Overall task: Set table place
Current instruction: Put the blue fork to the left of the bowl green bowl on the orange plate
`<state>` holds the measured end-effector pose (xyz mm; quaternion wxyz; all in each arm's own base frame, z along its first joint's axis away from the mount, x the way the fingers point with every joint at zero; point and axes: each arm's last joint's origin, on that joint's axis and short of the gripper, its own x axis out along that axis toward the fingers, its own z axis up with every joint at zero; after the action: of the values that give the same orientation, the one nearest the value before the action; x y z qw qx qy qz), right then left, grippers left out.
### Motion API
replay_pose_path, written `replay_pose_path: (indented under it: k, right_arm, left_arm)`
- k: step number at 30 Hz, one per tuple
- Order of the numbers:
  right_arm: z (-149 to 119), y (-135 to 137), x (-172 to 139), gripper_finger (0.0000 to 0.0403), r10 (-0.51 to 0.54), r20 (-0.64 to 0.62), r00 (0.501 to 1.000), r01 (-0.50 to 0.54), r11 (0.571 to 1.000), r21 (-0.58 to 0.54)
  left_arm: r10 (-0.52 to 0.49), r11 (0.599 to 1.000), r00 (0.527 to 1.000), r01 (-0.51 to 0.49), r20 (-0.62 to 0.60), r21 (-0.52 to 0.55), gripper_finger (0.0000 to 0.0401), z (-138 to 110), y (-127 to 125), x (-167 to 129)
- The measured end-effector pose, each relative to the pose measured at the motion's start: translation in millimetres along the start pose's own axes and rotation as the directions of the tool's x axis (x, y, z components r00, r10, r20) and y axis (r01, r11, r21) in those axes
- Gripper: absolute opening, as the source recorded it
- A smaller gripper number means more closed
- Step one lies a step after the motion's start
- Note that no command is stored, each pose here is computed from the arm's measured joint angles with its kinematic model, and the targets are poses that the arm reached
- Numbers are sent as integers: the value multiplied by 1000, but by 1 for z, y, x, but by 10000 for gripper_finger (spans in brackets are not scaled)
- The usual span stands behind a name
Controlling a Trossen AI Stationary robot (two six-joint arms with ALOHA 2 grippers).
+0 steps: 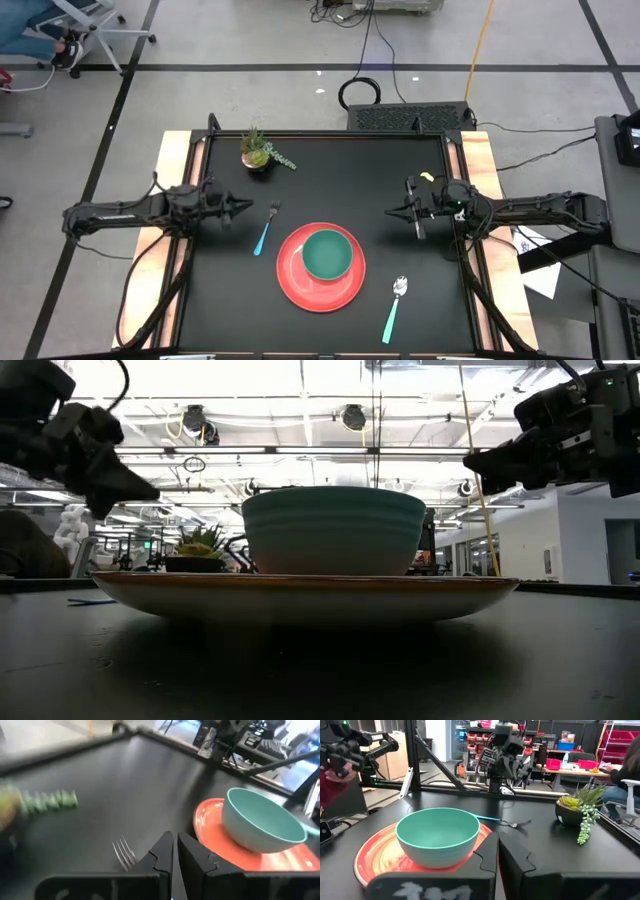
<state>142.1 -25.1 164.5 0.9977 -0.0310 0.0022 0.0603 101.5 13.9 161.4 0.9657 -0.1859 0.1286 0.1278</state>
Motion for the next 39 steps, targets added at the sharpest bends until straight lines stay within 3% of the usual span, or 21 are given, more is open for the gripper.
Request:
replay_pose_path:
  k: [4,8,13,21,29,33,39]
  right_arm:
    - [0,0,0,4,0,3,1000,0,1000,-1]
    - [0,0,0,4,0,-4,1000,0,1000,16]
    - [0,0,0,4,0,-4,1000,0,999,32]
    - [0,0,0,4,0,-4,1000,0,999,32]
    - [0,0,0,4,0,-4,1000,0,999,33]
    - [-1,0,0,4,0,-5,1000,0,999,46]
    - [-1,0,0,4,1,-8,1000,0,998,64]
  left_arm:
    - [15,987,999,-22,-50,-160,31,-6,2,5]
    - [21,967,992,-52,-126,-248,31,-12,1,10]
    - [51,963,976,-105,-212,-249,31,-20,0,17]
    - [-49,964,974,-12,-222,-265,31,-19,-9,30]
    - [-44,962,959,-34,-278,-270,33,-4,-18,40]
    - [-24,971,950,-52,-313,-234,61,10,-25,45]
    - [48,975,914,-131,-402,-181,153,17,-29,52]
